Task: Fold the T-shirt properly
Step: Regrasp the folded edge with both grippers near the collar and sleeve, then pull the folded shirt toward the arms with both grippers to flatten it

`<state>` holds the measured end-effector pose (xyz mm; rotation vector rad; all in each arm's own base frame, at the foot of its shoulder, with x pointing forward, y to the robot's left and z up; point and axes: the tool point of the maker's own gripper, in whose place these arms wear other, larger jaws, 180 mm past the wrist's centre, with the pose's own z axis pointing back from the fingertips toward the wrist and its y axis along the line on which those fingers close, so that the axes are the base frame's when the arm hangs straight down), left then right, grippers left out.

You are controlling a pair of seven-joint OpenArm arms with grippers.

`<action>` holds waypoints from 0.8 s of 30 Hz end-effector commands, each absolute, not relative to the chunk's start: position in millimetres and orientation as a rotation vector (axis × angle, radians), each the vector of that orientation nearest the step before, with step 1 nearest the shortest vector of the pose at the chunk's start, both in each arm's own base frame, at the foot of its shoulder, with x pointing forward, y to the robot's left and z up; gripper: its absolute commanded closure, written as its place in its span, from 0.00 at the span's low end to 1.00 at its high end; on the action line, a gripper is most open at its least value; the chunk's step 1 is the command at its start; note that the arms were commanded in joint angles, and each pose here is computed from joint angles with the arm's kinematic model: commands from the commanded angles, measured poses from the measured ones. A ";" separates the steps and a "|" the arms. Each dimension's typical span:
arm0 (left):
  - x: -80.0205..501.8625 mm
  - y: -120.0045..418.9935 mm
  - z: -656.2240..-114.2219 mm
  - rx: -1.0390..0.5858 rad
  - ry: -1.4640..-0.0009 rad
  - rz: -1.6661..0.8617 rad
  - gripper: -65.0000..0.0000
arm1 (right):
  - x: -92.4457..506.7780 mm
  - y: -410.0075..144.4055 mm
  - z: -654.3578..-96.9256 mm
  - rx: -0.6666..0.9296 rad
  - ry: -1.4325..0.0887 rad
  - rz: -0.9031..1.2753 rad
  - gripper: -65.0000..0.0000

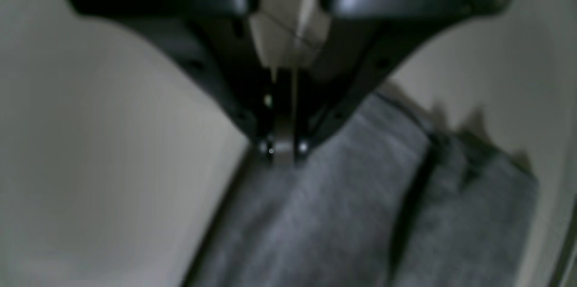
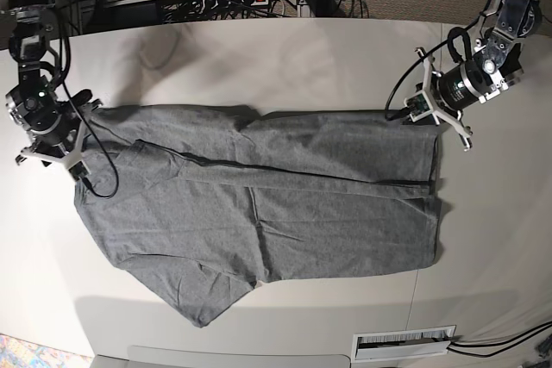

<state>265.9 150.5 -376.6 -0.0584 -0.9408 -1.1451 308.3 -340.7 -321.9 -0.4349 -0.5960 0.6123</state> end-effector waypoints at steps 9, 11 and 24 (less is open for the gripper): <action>292.4 134.8 -328.5 -0.031 -1.060 -1.148 1.00 | 329.1 -304.2 -319.2 -0.347 -0.728 0.559 1.00; 303.9 141.9 -328.2 0.003 -1.061 -1.146 1.00 | 331.5 -301.1 -318.8 -0.340 -0.734 0.551 1.00; 325.9 169.2 -355.1 -0.073 -0.926 -1.135 1.00 | 323.5 -318.9 -333.4 -0.367 -0.636 0.515 1.00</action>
